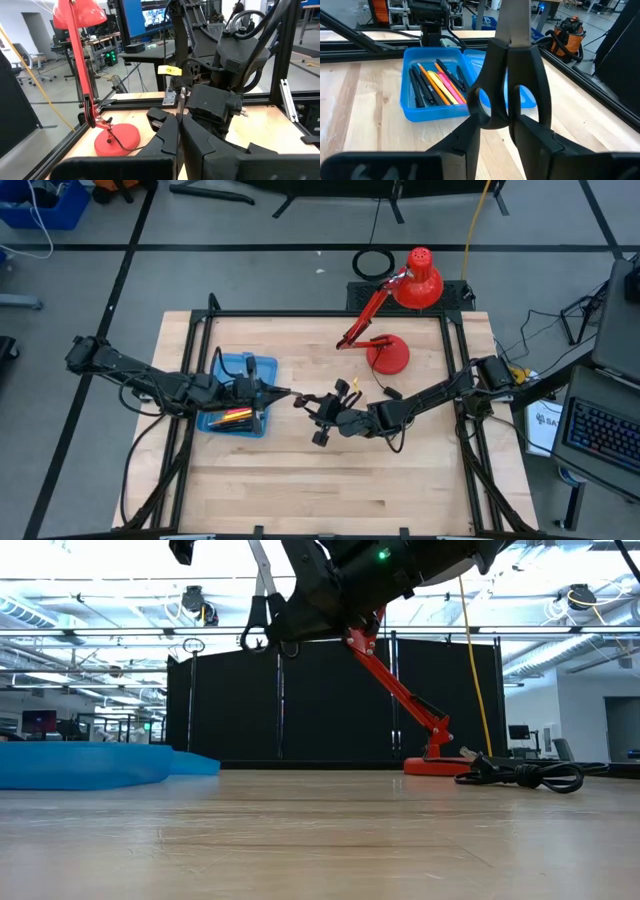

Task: Pick & place school supplies into a supply box
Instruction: Put the black scissor into the supply box

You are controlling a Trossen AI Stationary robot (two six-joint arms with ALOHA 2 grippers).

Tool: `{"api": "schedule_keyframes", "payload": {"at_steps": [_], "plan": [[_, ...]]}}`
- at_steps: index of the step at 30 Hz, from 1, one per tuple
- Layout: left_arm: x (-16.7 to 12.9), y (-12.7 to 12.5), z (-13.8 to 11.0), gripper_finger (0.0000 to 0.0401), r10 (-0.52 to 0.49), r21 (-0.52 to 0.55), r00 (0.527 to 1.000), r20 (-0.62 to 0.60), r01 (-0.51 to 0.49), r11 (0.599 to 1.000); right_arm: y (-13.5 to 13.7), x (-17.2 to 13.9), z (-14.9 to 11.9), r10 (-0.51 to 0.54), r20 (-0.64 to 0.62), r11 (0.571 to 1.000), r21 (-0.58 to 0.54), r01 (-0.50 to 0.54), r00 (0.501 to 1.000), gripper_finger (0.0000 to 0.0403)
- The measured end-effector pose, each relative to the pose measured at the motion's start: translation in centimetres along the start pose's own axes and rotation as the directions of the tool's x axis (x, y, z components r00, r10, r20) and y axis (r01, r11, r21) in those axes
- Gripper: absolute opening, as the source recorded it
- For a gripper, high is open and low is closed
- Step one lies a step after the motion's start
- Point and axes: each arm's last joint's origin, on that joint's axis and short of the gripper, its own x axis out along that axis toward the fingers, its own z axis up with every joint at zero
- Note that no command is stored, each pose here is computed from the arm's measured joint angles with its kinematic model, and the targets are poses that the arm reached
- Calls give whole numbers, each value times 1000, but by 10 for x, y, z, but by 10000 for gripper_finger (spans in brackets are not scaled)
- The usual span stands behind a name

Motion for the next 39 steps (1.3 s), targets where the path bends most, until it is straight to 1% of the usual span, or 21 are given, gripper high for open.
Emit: {"api": "schedule_keyframes", "payload": {"at_steps": [3,5,9,13,19,24,29,33,39], "plan": [[0,0,-1,4,19,15,1000,-14,-18,1000,0,0,-1,2,-6,1000,-17,-2,1000,112],[-1,1,-2,4,27,24,999,-24,-27,999,1,0,-1,33,-11,999,-33,-33,999,113],[-4,3,0,4,74,43,997,-26,-73,996,1,0,-1,43,-13,998,-35,-43,999,113],[-12,5,4,4,132,69,991,-23,-130,989,1,0,-1,42,-14,999,-31,-43,999,113],[-31,8,8,4,180,91,983,-47,-175,980,1,0,-1,41,-10,999,-25,-41,999,113],[-44,11,3,4,198,81,972,-126,-189,979,1,0,-1,41,-9,999,-25,-41,999,114],[-49,13,-7,4,199,84,956,-216,-185,979,1,0,-1,41,-9,999,-24,-41,999,114],[-52,13,-16,4,198,113,934,-297,-171,979,1,0,0,41,-8,999,-24,-41,999,114],[-56,15,-27,3,198,98,897,-396,-173,980,1,0,0,40,-8,999,-24,-41,999,114]]}}
